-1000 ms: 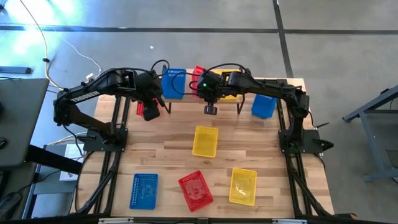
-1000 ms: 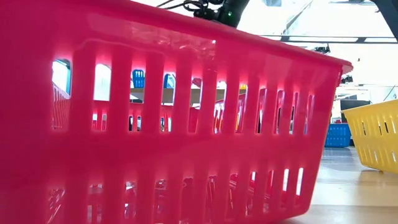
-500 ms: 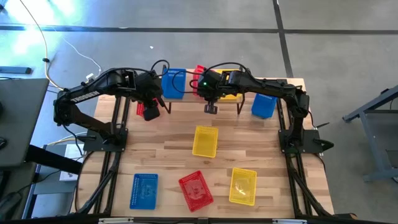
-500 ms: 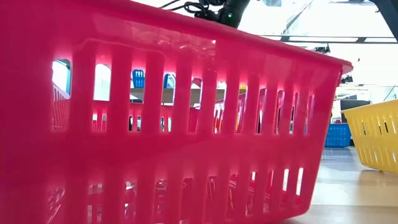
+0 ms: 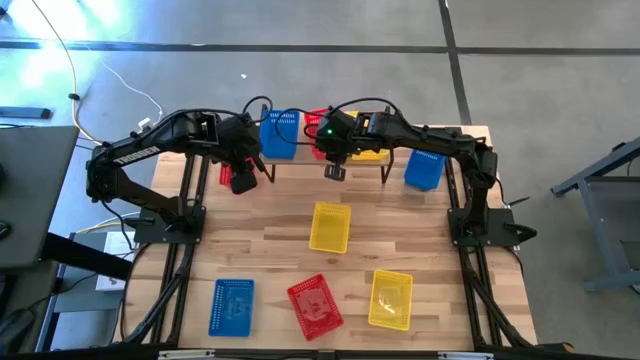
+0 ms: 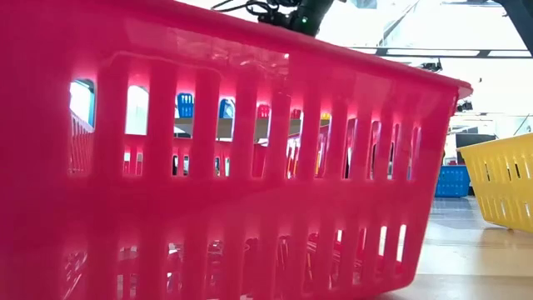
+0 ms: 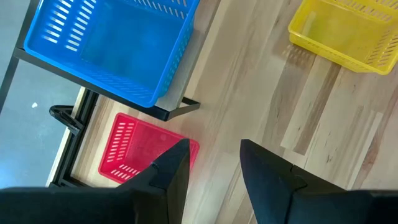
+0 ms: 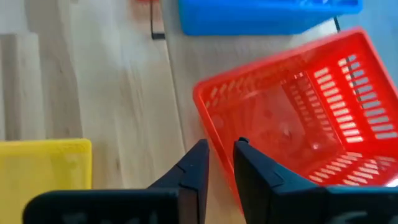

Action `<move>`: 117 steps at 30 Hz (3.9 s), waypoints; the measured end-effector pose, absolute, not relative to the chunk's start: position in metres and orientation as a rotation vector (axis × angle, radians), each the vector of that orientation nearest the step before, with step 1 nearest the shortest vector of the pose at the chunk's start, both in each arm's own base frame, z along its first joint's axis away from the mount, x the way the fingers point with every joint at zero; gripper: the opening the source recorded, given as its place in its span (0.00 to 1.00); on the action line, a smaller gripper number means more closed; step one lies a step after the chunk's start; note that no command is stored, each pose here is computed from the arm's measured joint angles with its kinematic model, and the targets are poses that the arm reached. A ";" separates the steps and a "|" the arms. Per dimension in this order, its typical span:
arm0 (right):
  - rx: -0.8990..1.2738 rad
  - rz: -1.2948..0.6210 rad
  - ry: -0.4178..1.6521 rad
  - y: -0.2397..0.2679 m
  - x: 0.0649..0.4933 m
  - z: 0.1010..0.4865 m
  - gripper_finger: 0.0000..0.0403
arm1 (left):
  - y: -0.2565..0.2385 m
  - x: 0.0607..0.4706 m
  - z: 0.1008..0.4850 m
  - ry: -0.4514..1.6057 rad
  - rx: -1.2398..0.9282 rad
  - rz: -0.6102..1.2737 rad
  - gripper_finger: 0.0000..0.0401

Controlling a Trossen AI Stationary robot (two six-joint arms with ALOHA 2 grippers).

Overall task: Stack baskets on shelf by color
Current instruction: Stack the top yellow basket into the other yellow basket on the shelf

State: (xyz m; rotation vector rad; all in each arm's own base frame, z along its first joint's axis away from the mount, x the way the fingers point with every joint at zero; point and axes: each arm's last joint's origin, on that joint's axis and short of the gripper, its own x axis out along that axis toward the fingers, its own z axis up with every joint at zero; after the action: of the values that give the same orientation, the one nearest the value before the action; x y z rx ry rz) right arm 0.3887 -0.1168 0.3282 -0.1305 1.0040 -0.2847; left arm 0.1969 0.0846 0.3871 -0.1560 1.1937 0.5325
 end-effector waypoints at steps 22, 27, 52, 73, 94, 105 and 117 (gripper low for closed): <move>0.041 -0.209 0.932 -0.089 0.383 0.377 0.15 | 0.084 0.197 0.387 1.193 -0.154 0.529 0.33; 0.053 -0.166 0.977 -0.067 0.377 0.389 0.15 | 0.075 0.201 0.387 1.195 -0.128 0.492 0.33; 0.326 -0.589 0.869 -0.040 0.328 0.430 0.15 | 0.024 0.253 0.342 0.956 -0.207 0.213 0.33; 0.300 -0.466 0.989 -0.028 0.321 0.426 0.15 | 0.027 0.278 0.275 0.722 -0.743 0.527 0.33; 0.233 -0.408 1.016 -0.028 0.320 0.426 0.15 | 0.031 0.326 0.199 0.854 -0.840 0.645 0.33; 0.233 -0.409 1.015 -0.028 0.320 0.426 0.15 | 0.031 0.343 0.163 0.905 -0.911 0.642 0.33; 0.236 -0.395 1.018 -0.027 0.320 0.426 0.15 | 0.030 0.346 0.153 0.936 -0.901 0.630 0.15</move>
State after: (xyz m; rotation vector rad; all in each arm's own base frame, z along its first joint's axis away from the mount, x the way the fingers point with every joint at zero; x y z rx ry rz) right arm 0.3204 -0.0274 0.4257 0.2363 1.0177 -0.3951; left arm 0.3461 0.0303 0.1528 -0.9008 0.9358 0.6297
